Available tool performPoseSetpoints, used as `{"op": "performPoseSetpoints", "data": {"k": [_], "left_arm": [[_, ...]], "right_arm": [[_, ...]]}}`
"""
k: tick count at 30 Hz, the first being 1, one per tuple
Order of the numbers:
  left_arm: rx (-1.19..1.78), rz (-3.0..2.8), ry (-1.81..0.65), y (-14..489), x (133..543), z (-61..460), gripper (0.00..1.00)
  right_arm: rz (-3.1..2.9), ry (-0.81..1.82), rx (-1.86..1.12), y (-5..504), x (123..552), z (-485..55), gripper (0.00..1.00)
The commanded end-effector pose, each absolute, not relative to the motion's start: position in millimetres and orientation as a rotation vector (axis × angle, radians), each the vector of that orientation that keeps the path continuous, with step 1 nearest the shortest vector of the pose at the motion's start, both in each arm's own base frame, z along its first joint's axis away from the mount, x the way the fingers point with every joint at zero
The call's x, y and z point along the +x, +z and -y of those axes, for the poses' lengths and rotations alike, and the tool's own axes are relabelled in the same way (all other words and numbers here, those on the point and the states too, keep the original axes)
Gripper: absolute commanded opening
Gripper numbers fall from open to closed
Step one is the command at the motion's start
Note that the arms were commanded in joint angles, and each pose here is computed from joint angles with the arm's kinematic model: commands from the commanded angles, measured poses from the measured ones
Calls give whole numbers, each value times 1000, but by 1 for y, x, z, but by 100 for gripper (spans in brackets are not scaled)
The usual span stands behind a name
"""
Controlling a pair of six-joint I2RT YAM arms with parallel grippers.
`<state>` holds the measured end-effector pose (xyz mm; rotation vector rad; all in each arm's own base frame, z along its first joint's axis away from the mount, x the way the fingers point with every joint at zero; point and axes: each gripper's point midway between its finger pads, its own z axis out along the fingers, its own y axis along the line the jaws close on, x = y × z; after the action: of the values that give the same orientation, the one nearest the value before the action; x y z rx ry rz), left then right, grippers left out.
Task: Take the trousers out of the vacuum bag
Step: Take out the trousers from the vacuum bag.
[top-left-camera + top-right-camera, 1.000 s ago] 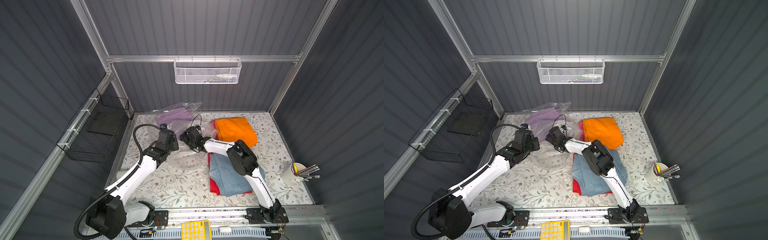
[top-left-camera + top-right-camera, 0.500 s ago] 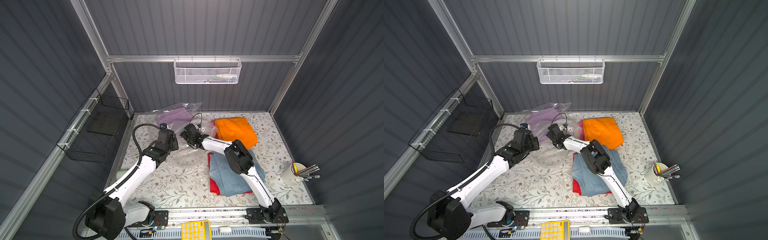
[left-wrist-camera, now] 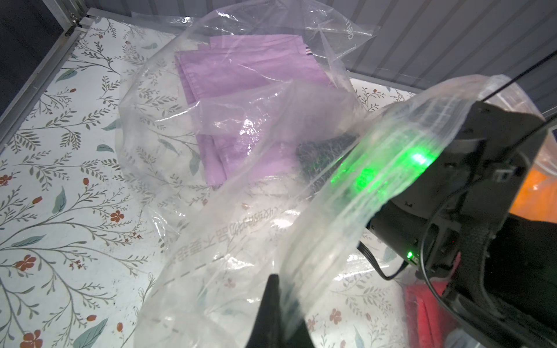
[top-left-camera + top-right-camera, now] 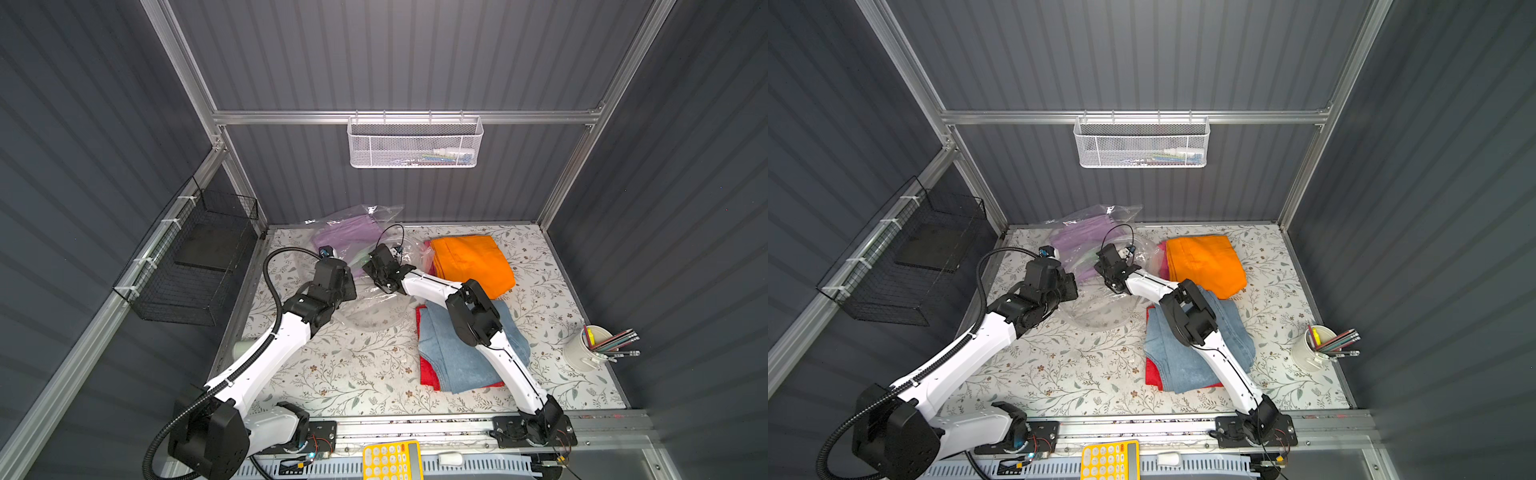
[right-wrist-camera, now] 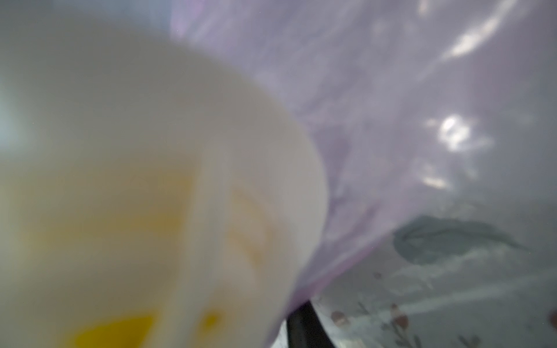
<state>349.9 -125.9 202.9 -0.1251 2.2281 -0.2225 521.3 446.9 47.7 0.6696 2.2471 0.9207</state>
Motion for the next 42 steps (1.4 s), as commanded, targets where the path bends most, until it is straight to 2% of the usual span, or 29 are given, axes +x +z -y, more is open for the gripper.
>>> {"op": "performPoseSetpoints", "data": {"k": [1, 6, 10, 16, 21, 23, 25, 27, 29, 34, 42], "left_arm": [[-147, -2225, -193, 204, 349, 118, 0], [-159, -2237, -196, 194, 352, 120, 0], [-155, -2241, -210, 193, 356, 125, 0], [-157, -2236, -207, 192, 356, 124, 0], [-156, -2238, -202, 192, 355, 122, 0], [-155, -2234, -205, 193, 354, 122, 0], [-157, -2230, -210, 195, 354, 122, 0], [-158, -2227, -213, 197, 353, 122, 0], [-159, -2226, -211, 199, 352, 121, 0], [-163, -2218, -213, 202, 350, 119, 0], [-168, -2214, -205, 205, 347, 116, 0]], "right_arm": [[-2185, 927, 617, 80, 534, -434, 10], [-2116, 995, 503, 132, 516, -437, 5], [-2086, 1013, 445, 153, 490, -443, 3], [-2139, 1043, 432, 141, 451, -448, 3], [-2230, 1024, 481, 101, 422, -437, 5], [-2255, 1030, 512, 87, 418, -434, 10], [-2266, 1046, 539, 79, 417, -432, 26], [-2272, 1050, 568, 74, 417, -430, 46], [-2275, 1044, 604, 68, 417, -427, 57], [-2288, 1040, 701, 49, 421, -424, 67], [-2291, 1054, 828, 26, 445, -425, 59]]}}
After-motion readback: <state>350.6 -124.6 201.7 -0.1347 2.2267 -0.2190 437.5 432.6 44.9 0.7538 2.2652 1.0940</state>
